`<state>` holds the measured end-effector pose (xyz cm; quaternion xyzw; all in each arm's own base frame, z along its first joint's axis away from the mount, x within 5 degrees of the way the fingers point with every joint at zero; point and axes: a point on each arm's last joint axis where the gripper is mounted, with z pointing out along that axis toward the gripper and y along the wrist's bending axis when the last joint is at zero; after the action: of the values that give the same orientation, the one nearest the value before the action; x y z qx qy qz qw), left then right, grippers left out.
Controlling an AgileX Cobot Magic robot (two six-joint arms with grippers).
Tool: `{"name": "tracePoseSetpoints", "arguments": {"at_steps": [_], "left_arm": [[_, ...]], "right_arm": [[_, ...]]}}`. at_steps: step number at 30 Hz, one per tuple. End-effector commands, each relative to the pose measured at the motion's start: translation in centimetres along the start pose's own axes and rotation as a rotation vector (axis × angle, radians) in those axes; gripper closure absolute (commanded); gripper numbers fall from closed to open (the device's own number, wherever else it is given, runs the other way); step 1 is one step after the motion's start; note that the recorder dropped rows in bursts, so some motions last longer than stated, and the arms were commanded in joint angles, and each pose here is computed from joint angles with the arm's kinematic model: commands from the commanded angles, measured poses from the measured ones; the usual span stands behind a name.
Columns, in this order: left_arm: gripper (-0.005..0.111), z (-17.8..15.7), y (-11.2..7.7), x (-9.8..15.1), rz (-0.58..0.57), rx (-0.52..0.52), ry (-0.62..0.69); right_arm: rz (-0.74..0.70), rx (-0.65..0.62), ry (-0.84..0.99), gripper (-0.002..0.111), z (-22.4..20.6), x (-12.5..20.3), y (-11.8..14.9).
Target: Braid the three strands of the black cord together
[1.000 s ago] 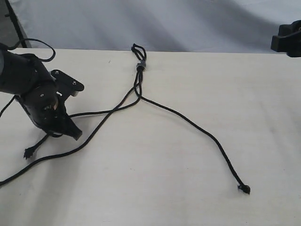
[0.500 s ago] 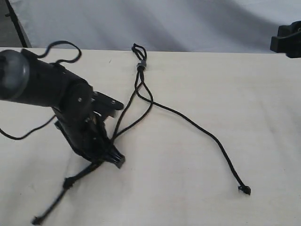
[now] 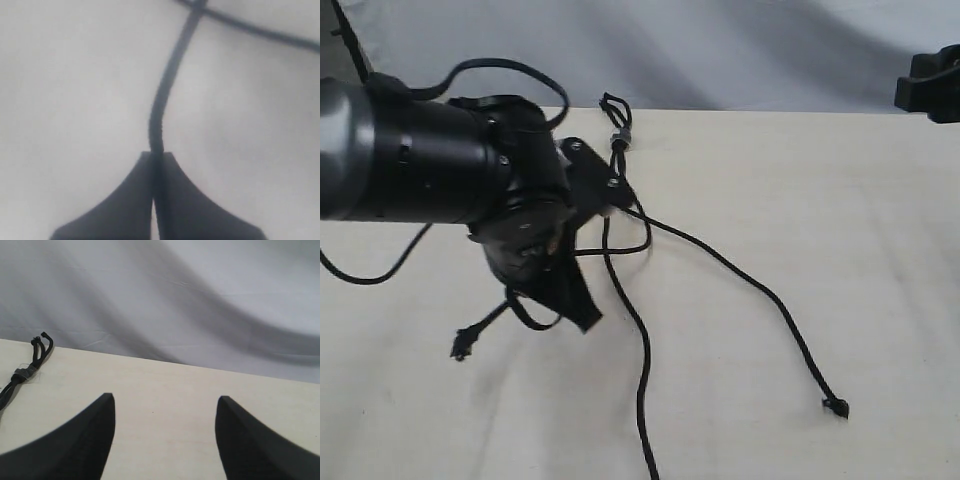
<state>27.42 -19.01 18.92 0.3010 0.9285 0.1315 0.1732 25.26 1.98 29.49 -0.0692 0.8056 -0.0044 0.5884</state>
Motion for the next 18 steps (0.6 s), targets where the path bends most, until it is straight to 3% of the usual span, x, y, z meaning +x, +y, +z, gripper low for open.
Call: {"name": "tracePoseSetpoints", "arguments": {"at_steps": [1, 5, 7, 18], "left_arm": [[0.107, 3.9, 3.1, 3.6, -0.102, -0.003, 0.071], [0.107, 6.2, 4.7, 7.2, -0.200, 0.006, 0.155], [0.107, 6.9, 5.0, 8.0, -0.223, 0.030, 0.133], [0.103, 7.5, 5.4, 8.5, -0.218, 0.043, 0.090]], "right_arm": [[0.005, 0.007, -0.015, 0.052, -0.1, -0.1, -0.2], [0.005, 0.007, -0.015, 0.052, -0.1, -0.1, -0.2], [0.019, 0.007, -0.013, 0.052, -0.1, -0.1, -0.2], [0.026, 0.003, 0.028, 0.052, -0.1, 0.3, -0.1]]}}
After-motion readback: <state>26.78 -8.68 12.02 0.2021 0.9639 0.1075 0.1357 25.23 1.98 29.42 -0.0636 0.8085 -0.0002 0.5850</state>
